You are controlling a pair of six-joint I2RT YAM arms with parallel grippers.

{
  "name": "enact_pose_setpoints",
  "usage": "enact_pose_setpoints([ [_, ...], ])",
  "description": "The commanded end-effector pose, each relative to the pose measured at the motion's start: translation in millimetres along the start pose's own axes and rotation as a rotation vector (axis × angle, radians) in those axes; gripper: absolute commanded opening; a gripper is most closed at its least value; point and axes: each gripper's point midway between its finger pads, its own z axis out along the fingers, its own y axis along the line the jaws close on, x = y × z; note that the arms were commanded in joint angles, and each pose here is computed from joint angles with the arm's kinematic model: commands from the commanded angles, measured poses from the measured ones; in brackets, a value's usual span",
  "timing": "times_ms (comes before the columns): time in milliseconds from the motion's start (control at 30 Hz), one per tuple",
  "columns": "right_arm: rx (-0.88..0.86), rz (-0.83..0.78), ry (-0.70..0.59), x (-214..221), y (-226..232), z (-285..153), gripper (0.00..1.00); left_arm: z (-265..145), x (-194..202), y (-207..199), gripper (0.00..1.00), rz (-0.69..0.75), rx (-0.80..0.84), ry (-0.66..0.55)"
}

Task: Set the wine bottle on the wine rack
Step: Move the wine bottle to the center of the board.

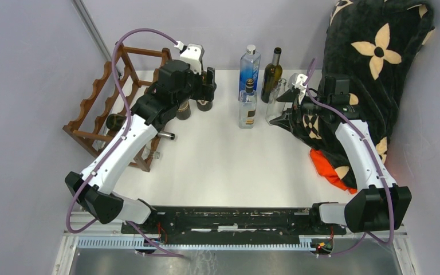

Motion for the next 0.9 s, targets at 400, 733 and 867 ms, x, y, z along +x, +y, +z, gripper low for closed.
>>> enact_pose_setpoints([
  [400,0.002,-0.075,-0.038,-21.5,-1.9,-5.0,0.98,31.4,-44.6,7.5,0.86,0.022,0.035,-0.1],
  [733,0.001,-0.059,-0.038,-20.3,-7.1,-1.9,0.98,56.0,-59.4,10.6,0.85,-0.009,0.023,-0.138],
  [867,0.007,-0.066,-0.041,-22.9,-9.5,-2.1,0.98,70.6,-63.1,21.6,0.83,-0.004,-0.038,-0.131],
])
